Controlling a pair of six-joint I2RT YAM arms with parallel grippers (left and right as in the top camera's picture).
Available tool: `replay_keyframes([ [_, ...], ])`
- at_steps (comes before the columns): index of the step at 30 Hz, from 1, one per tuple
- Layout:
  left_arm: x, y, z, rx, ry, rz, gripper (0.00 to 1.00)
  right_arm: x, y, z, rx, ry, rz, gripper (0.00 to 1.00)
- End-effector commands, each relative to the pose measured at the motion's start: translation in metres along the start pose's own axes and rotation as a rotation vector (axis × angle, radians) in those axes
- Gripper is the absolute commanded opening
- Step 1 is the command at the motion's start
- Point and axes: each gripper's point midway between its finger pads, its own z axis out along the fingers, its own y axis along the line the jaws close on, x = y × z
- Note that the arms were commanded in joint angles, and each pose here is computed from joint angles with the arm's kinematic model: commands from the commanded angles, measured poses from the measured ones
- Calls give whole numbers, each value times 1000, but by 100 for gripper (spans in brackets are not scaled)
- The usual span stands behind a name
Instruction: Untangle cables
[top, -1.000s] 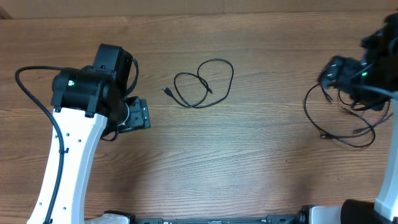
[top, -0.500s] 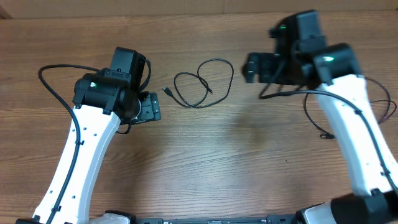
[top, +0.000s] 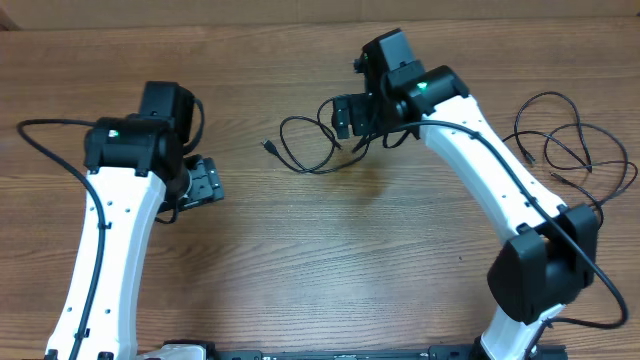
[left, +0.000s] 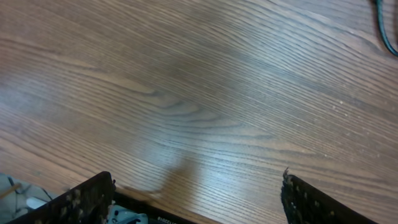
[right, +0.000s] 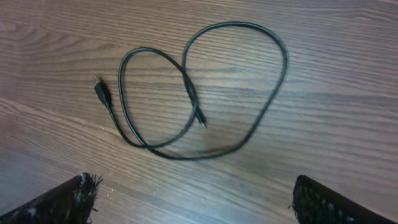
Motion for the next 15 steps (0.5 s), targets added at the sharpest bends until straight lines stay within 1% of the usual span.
replay_keyframes([
  [1,0,1,-1,11,-1,-14,86,8,8,18,2,30,31,96],
  [4,-2,-1,-1,20,-7,-15,89,20,17,37,7,76,107,90],
  [6,-2,-3,-1,32,-7,-16,89,29,25,50,12,109,126,89],
  [7,-2,-4,-1,39,-5,-16,89,34,29,57,16,122,131,87],
  [11,-1,-5,-1,43,-2,-16,89,48,43,83,26,161,155,85],
  [15,-1,-5,-1,43,-2,-16,89,54,50,99,64,151,208,85],
])
